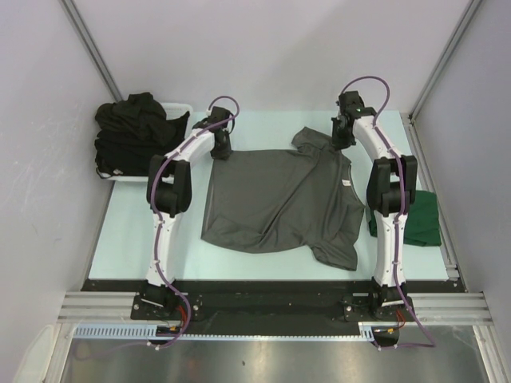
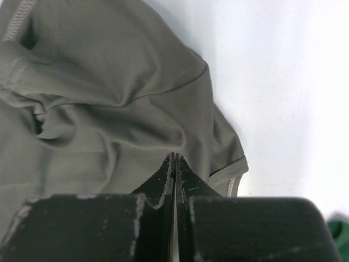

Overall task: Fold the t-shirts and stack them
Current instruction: Flatten out the tshirt

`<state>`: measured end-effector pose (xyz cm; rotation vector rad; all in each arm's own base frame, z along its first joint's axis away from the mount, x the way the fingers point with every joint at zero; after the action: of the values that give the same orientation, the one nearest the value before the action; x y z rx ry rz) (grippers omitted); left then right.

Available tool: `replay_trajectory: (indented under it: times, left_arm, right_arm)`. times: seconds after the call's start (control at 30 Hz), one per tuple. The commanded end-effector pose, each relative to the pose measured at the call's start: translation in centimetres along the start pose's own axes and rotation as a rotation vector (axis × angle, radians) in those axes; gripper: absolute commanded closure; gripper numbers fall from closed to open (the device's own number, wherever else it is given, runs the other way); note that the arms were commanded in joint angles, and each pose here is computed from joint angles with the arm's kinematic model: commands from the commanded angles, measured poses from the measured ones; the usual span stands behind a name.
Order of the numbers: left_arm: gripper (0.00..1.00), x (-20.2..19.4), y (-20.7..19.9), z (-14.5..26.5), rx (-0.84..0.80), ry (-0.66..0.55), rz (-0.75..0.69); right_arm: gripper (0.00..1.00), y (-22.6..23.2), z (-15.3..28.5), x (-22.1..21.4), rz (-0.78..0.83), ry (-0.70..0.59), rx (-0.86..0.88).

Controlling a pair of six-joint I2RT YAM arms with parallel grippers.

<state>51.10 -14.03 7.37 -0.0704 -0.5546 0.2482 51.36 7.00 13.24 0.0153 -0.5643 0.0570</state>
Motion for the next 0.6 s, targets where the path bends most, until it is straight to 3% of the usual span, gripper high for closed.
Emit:
replay_trajectory:
  times: [0.0, 0.57]
  left_arm:
    - [1.00, -0.2, 0.8, 0.1, 0.000, 0.025, -0.019]
    - [1.00, -2.1, 3.5, 0.0, 0.090, 0.083, -0.035]
  right_arm:
    - [1.00, -1.0, -0.5, -0.2, 0.003, 0.019, -0.036]
    - [1.00, -4.6, 0.0, -0.3, -0.082, 0.027, -0.058]
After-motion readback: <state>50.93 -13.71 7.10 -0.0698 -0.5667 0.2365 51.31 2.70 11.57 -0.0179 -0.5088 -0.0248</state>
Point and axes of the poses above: each gripper's point midway between its finger pads, its own z axis back along the fingers, its own y axis along the line the jaws close on, x = y × z, the point moved 6 cm from there along z, back along the fingers, and after that the axes turned 6 degrees about z, right-handed, at the moved point
